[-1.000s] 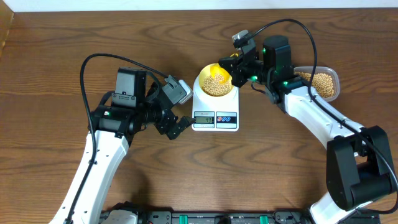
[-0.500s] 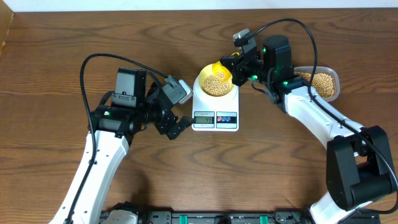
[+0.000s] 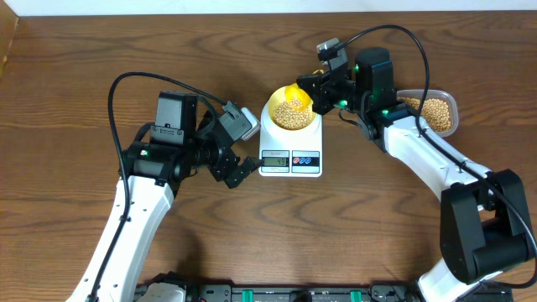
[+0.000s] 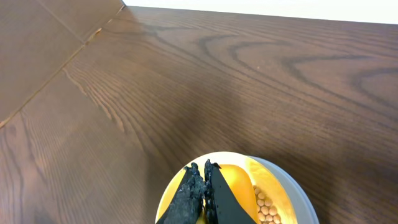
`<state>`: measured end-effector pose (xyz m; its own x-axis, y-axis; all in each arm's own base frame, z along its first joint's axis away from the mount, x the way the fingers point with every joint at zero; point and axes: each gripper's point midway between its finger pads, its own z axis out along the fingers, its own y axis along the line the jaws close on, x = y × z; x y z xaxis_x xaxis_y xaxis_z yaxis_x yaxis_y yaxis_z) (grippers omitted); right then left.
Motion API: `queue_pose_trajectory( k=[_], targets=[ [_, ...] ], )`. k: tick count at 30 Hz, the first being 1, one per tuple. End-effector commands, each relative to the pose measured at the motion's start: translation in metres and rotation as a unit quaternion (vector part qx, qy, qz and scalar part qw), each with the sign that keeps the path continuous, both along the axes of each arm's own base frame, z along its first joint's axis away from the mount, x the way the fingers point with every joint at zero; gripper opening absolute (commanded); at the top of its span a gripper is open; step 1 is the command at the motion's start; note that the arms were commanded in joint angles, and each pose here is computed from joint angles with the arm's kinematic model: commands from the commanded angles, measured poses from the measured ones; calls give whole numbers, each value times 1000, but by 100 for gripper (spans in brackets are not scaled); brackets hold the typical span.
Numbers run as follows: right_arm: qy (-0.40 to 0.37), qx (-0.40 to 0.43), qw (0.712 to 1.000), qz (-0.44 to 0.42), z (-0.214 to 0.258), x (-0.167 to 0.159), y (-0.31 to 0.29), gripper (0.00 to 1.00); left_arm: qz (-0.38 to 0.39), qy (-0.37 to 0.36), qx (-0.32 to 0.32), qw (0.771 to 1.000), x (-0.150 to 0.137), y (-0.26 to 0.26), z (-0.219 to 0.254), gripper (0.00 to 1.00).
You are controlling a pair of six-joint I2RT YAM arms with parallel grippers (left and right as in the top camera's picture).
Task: Scoop item into bowl and weigh 50g on scale
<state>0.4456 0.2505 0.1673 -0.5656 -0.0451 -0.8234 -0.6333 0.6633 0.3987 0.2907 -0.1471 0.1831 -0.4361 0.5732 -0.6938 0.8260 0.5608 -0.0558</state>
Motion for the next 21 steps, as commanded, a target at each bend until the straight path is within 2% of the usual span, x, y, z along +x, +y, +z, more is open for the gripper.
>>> queue_pose_trajectory(
  k=[1, 21],
  targets=[
    [13, 6, 1000, -3, -4, 0, -1, 1, -6, 5, -1, 1000, -2, 0, -4, 98],
    [23, 9, 1000, -8, -6, 0, -2, 1, -6, 5, -1, 1000, -2, 0, -4, 98]
  ],
)
